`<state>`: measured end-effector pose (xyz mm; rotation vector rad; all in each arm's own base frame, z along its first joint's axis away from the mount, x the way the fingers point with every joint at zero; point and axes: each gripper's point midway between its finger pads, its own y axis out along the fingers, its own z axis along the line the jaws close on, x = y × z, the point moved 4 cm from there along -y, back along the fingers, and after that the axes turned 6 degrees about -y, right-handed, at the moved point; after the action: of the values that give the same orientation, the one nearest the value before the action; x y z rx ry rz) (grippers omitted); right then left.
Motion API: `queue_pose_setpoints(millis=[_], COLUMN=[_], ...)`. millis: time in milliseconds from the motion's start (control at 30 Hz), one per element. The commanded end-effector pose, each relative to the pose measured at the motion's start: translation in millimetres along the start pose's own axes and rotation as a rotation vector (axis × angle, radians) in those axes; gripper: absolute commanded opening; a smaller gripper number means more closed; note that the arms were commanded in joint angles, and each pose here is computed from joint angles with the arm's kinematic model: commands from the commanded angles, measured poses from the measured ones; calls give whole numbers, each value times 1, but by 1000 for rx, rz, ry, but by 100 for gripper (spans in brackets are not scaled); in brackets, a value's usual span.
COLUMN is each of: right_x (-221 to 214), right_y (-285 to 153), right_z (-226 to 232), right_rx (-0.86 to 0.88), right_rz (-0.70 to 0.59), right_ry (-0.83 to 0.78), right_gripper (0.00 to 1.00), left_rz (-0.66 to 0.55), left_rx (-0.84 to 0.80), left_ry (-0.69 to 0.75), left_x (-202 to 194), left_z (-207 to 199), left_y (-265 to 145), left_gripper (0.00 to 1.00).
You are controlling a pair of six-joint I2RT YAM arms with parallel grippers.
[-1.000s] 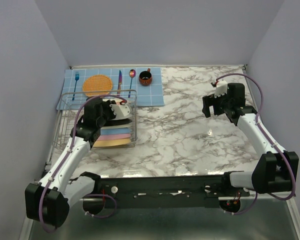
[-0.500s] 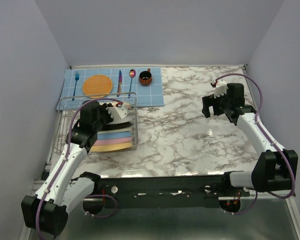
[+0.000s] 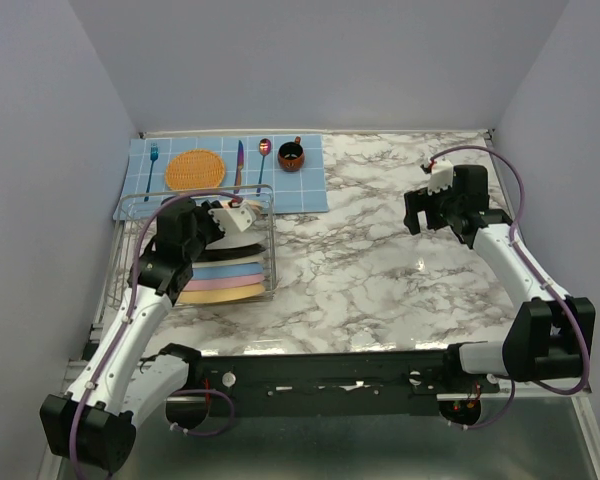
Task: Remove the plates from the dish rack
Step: Unload the plate from the dish rack.
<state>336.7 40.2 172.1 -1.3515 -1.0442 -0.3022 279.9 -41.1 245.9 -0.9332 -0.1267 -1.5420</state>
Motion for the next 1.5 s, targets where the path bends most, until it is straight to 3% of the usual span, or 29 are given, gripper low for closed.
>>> queue_pose_setpoints(millis=[0, 867, 1467], right_x=[3, -3, -7], right_y=[0, 10, 18], right_z=[-3, -8, -9], right_rx=[4, -12, -16], right_rz=[6, 46, 78], right_ry=[-8, -9, -11], right_gripper=[100, 100, 100], left_rz=[-63, -86, -145], left_rx=[108, 83, 91], left_ry=[-59, -117, -116], left_x=[23, 0, 18], left_z=[28, -4, 6], left_y=[-21, -55, -69], left_gripper=[0, 0, 0])
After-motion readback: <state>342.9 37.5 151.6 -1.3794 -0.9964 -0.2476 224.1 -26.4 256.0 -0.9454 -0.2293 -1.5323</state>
